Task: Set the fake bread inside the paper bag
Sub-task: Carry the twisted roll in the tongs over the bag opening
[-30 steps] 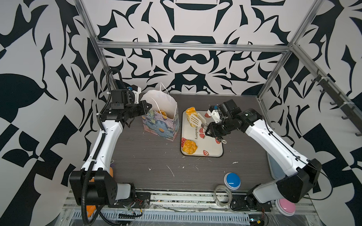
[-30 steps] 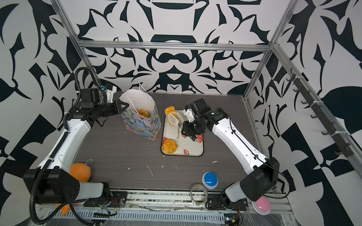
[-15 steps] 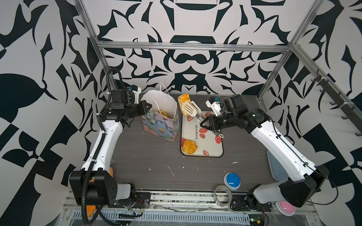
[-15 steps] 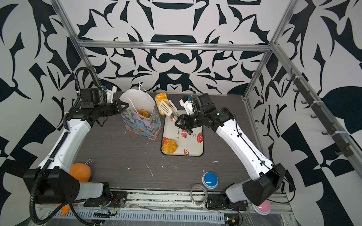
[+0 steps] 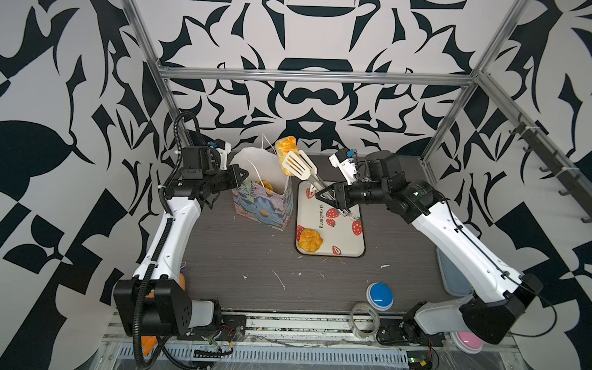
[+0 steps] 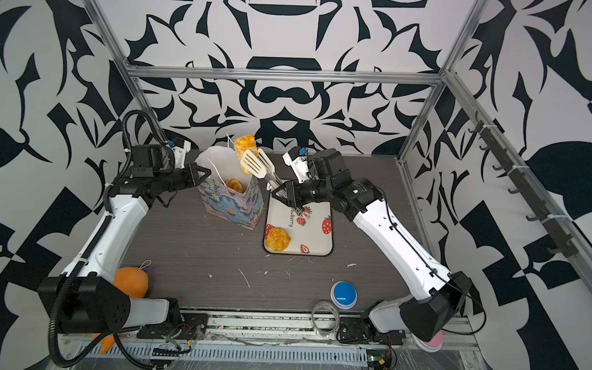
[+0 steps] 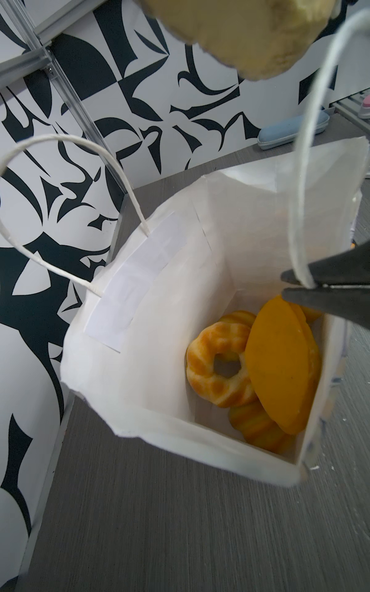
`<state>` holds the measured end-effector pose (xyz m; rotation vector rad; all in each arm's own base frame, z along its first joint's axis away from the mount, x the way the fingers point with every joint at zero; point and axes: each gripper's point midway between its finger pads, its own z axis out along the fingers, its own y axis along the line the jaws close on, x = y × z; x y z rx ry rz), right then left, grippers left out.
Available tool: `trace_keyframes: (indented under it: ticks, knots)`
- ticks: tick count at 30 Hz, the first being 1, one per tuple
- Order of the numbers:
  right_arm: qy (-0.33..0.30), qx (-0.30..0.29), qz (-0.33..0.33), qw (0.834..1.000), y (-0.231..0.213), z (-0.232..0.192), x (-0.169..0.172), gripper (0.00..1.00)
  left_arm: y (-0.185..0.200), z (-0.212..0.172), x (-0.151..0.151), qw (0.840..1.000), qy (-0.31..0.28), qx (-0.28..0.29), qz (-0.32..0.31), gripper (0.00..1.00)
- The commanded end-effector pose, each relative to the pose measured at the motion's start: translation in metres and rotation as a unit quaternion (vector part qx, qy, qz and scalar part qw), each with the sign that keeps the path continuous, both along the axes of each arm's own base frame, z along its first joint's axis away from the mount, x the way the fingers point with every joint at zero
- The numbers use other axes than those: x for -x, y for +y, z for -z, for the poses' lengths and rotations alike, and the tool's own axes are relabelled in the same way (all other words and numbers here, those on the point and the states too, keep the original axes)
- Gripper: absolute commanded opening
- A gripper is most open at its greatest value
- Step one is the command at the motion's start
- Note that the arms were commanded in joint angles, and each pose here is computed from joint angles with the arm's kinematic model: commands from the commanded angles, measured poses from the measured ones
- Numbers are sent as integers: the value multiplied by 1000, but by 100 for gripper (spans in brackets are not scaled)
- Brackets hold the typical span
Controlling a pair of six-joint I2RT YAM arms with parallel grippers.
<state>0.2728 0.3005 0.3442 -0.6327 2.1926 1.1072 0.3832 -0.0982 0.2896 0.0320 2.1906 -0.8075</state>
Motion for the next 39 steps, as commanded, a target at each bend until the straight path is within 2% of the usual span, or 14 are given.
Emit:
trace_keyframes:
  ticks: [1,16,39]
  knots:
    - [-72,-58,-16,996,16,-51,-1,36,-3,7,4,1000,12,3,7,1]
    - [-48,-37,-22,998,38,-24,-13,37,-3,7,4,1000,11,3,7,2]
    - [-18,-8,-15,1000,46,6,-25,37,-3,7,4,1000,10,1,6,2]
